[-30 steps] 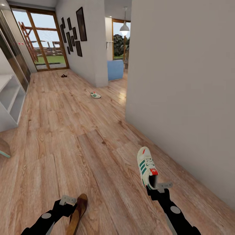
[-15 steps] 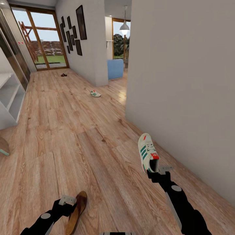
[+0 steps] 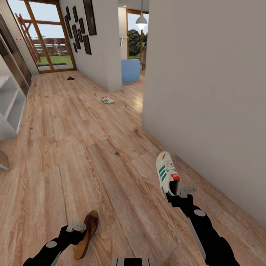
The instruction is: Pick up the two gym shoes and the two sandals from the corridor floor and place them onto the hallstand (shoe rack) in the corridor, making sure they are on the rack and not on the floor. Arrange them so the two gym shoes are next to each other and the two sandals are next to each other.
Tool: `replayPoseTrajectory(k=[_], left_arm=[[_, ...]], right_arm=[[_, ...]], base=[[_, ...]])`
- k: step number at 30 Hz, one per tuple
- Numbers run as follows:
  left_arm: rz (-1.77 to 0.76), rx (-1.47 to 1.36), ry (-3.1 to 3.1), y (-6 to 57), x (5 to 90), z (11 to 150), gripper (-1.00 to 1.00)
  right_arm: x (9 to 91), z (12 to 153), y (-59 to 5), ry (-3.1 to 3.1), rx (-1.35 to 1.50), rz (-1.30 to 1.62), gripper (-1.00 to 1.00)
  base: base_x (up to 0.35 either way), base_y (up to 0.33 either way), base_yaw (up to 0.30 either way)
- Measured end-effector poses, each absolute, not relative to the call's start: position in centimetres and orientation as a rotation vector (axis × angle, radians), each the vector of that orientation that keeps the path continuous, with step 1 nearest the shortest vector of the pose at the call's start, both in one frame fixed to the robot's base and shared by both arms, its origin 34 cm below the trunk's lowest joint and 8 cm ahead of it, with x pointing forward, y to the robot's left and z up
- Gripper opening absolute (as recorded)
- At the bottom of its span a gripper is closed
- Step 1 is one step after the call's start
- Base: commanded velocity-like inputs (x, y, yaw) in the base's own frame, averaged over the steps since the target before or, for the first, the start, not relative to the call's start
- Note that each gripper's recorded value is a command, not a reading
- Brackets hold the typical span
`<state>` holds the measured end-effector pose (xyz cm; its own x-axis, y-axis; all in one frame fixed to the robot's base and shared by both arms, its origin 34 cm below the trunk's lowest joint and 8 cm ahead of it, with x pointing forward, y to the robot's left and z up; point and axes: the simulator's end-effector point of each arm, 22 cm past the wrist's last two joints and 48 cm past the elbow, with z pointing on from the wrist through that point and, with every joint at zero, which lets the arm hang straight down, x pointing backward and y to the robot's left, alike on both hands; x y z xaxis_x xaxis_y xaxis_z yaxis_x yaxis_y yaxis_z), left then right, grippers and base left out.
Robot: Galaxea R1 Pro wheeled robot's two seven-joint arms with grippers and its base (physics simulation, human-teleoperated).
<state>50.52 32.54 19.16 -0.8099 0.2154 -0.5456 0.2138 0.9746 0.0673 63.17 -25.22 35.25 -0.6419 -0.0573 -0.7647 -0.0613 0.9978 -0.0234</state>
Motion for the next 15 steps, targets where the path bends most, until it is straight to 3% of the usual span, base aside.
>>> replayPoseTrajectory(k=[15], left_arm=[[0.025, 0.316, 2.567, 34.1, 48.8, 16.4, 1.00]], right_arm=[[61.7, 30.6, -25.2, 2.353, -0.083, 0.009, -1.00]], base=[[0.000, 0.000, 0.000]])
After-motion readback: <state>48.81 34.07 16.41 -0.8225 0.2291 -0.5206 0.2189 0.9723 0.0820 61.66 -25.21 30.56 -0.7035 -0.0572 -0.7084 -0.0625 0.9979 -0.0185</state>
